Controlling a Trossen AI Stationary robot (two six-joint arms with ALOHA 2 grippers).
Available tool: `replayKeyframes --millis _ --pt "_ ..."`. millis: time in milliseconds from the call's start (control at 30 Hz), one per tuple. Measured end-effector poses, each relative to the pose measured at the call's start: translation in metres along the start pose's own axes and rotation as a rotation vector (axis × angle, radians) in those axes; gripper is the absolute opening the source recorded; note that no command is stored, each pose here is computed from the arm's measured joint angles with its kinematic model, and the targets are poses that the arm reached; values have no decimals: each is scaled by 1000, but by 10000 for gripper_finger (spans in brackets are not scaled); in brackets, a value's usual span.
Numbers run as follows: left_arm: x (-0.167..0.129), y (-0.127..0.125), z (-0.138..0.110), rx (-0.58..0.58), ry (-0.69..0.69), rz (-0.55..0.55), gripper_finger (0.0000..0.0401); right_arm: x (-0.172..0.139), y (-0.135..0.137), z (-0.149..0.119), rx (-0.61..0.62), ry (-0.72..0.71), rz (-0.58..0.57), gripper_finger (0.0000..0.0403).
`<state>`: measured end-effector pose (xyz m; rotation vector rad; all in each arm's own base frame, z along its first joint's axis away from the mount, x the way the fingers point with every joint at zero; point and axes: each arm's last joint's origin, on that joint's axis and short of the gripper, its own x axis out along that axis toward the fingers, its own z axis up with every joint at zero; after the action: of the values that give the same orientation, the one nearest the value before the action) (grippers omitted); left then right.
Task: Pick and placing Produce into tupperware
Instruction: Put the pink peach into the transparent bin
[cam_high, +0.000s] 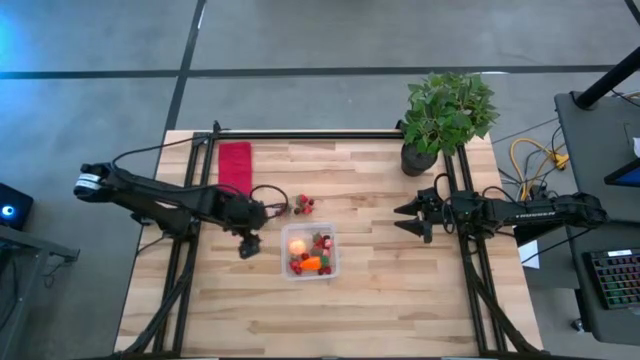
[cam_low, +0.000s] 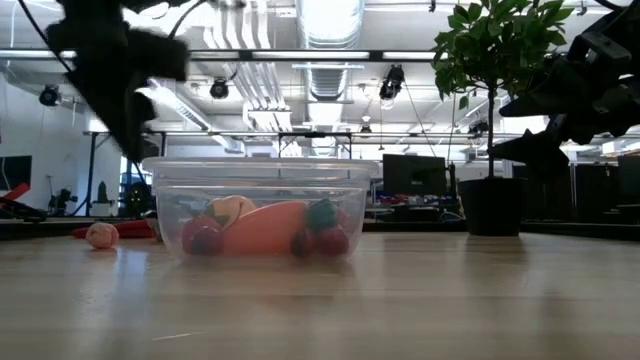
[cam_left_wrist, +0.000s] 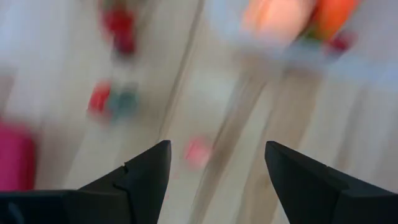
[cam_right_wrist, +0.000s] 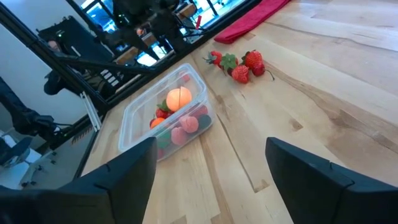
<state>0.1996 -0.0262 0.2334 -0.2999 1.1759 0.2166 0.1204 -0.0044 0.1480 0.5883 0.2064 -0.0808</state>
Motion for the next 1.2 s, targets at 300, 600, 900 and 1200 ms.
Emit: replayKeyframes --millis 300,600,900,1200 --pt "37 11 -21 -219 122 174 246 0 0 0 0 0 1 294" --pt "67 5 -15 -222 203 214 246 0 0 0 0 0 0 288" --pt "64 -3 -3 -356 172 190 246 0 0 0 0 0 0 295" --pt "66 -11 13 -467 89 135 246 0 0 0 0 0 0 288"
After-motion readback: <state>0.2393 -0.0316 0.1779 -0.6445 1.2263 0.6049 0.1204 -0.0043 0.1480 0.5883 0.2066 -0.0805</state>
